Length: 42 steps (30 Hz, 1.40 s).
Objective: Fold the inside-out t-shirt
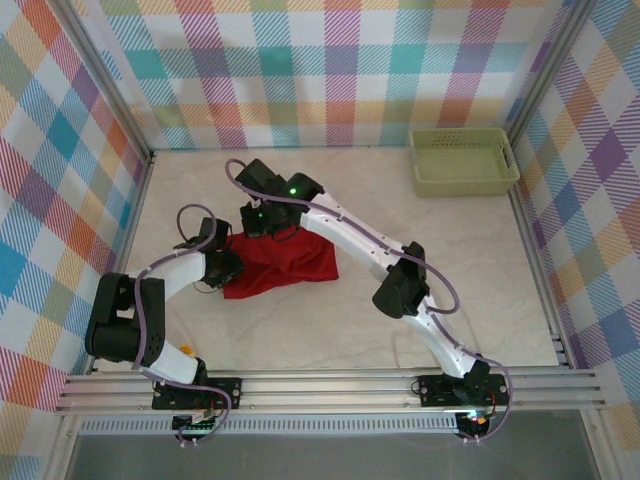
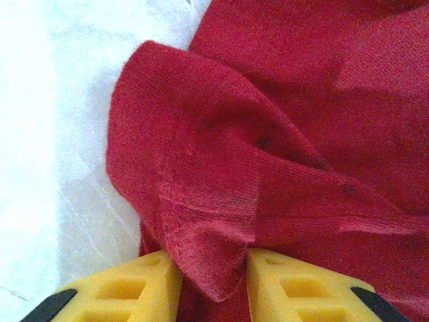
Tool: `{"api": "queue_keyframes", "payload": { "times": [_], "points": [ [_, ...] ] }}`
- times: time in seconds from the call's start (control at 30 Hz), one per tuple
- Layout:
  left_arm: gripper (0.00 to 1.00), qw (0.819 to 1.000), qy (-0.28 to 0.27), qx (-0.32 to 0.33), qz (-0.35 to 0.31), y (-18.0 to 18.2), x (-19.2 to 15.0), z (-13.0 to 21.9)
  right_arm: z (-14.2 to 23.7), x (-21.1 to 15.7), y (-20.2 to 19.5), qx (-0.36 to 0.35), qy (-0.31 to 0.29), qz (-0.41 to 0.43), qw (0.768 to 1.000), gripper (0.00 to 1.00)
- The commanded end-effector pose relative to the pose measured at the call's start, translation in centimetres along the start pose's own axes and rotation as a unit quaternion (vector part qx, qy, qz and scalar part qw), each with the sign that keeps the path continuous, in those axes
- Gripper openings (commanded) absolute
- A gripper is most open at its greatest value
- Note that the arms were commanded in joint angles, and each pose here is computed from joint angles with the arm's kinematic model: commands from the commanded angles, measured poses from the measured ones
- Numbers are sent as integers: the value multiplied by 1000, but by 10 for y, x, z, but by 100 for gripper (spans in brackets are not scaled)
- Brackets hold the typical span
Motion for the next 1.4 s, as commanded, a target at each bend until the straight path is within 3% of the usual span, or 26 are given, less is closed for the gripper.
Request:
{"api": "queue_keyframes", "payload": {
  "times": [0.0,0.13,0.27,0.37,0.43,0.6,0.7,0.87,1.0,1.23,1.37],
  "points": [
    [32,999,31,18,7,14,-19,-8,-5,7,25,64,-18,-27,997,0],
    [32,1000,17,16,15,18,-20,-1,-22,6,28,81,-12,-39,996,0],
    [44,998,-34,33,37,32,-17,22,-40,0,33,97,3,-50,994,0],
    [52,993,-80,48,69,49,-12,44,-41,0,38,100,-2,-47,994,6],
    [58,989,-109,52,91,61,-11,59,-39,2,39,97,-10,-43,994,16],
    [63,975,-182,37,120,78,-9,101,-25,2,45,99,-17,-14,995,58],
    [64,974,-196,21,114,76,-6,114,7,8,37,54,-42,22,997,66],
    [63,990,-134,-34,29,29,-4,111,31,11,-34,-59,-55,34,996,67],
    [63,992,-108,-59,-33,-20,-15,105,13,10,-108,-64,-32,2,997,65],
    [59,997,-74,-19,-18,-32,-20,52,-49,5,-167,-42,11,-20,999,58],
    [50,999,-42,-17,-17,-35,-16,18,-81,-11,-185,-59,42,-33,997,52]
  ]
}}
Point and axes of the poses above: each hand's point on the last joint's axis, 136 mm out from that joint toward the fingers, its own z axis back along the fingers, its own y axis along the line the jaws close on, x = y × z, the point moved 6 cm from there along z, back along the fingers, and after that the axes turned 4 degrees about z, right-handed, at the moved point
